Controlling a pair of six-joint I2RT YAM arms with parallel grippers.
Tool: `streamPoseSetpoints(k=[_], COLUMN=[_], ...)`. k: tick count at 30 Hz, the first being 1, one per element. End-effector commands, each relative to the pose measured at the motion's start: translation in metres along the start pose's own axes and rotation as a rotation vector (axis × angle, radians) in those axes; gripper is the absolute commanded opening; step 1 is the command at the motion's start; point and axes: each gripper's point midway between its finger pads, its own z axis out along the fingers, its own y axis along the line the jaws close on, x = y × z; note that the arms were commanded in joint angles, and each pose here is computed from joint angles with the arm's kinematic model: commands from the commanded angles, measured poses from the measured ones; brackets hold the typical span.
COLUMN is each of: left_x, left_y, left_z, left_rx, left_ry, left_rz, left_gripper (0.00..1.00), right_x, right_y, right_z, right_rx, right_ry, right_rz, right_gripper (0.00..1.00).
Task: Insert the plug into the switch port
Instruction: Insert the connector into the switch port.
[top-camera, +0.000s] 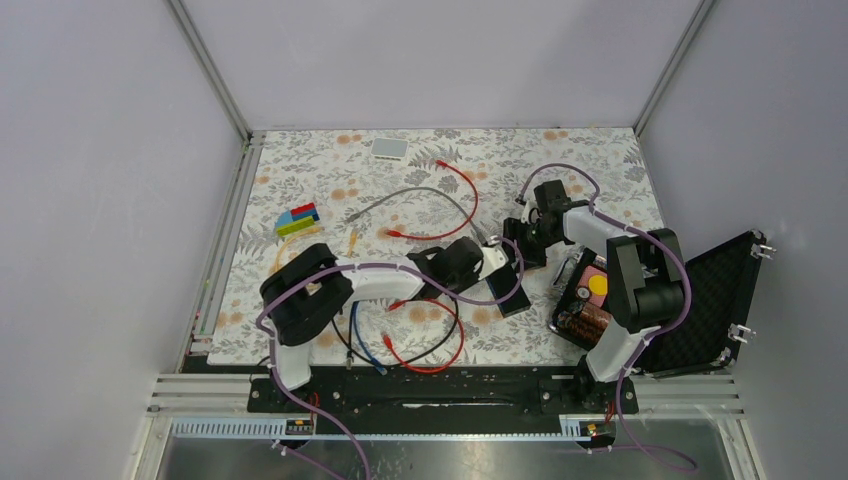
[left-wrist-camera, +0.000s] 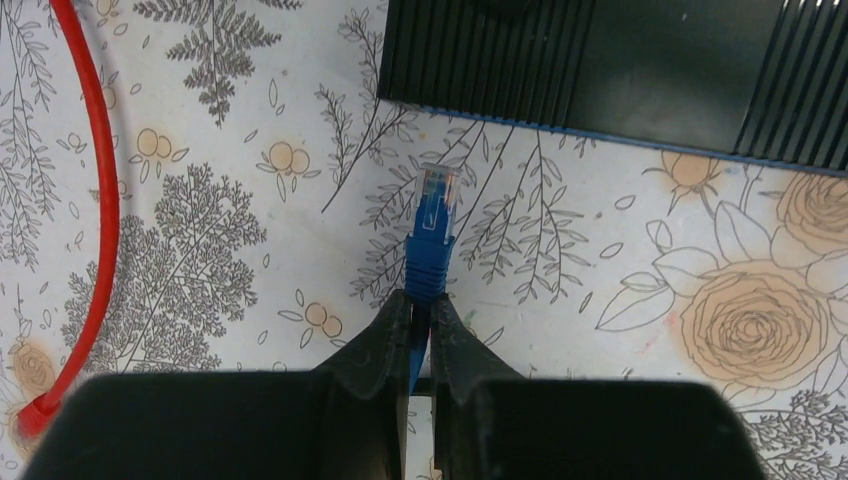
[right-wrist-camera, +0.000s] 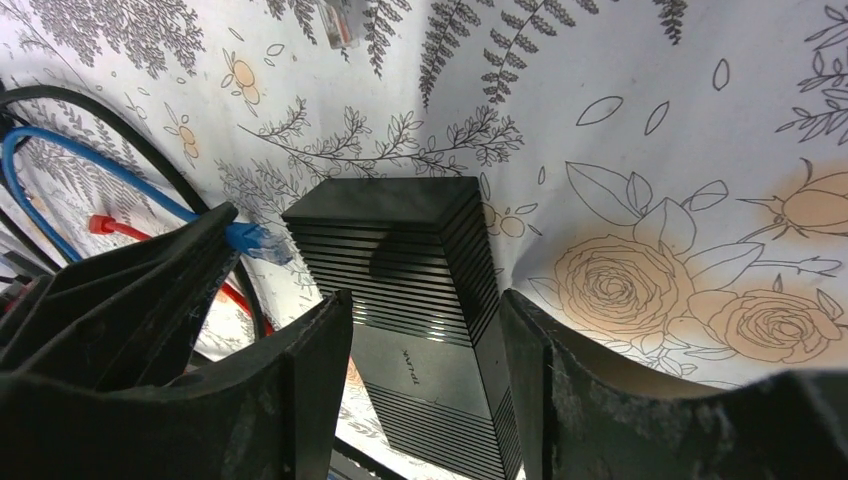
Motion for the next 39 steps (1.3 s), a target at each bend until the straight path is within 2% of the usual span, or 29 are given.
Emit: streamPoseSetpoints(k=[1, 6, 16, 22, 39], left_x=[-0.007, -0.015, -0.004, 0.008, 0.026], left_y=[-0.006, -0.01, -0.012, -0.022, -0.014], left_z=[0.006, 0.009, 0.016, 0.011, 0.012], left_rx=[0.009, 0.02, 0.021, 0.066, 0.014], left_ry=[0.031, 0.025, 0.121, 0.164, 0.245], left_rz=[-0.025, -0.034, -0.053, -0.081, -0.085], left_gripper=[0.0, 0.0, 0.0, 0.0, 0.0], right_x=[-0.005, -0.003, 0.001, 0.001, 0.0], right_y=[0.007, 0.007, 0.003, 0.003, -0.001], right_z=[0.003, 0.008, 0.015, 0.014, 0.015], right_rx=[-0.037, -0.046, -0.046, -0.044, -0.038], right_ry=[-0.018, -0.01, 0.008, 0.003, 0.01], right_rz=[0.008, 0.019, 0.023, 0.021, 0.027], right_gripper=[0.62, 0.56, 0.52, 0.51, 0.49])
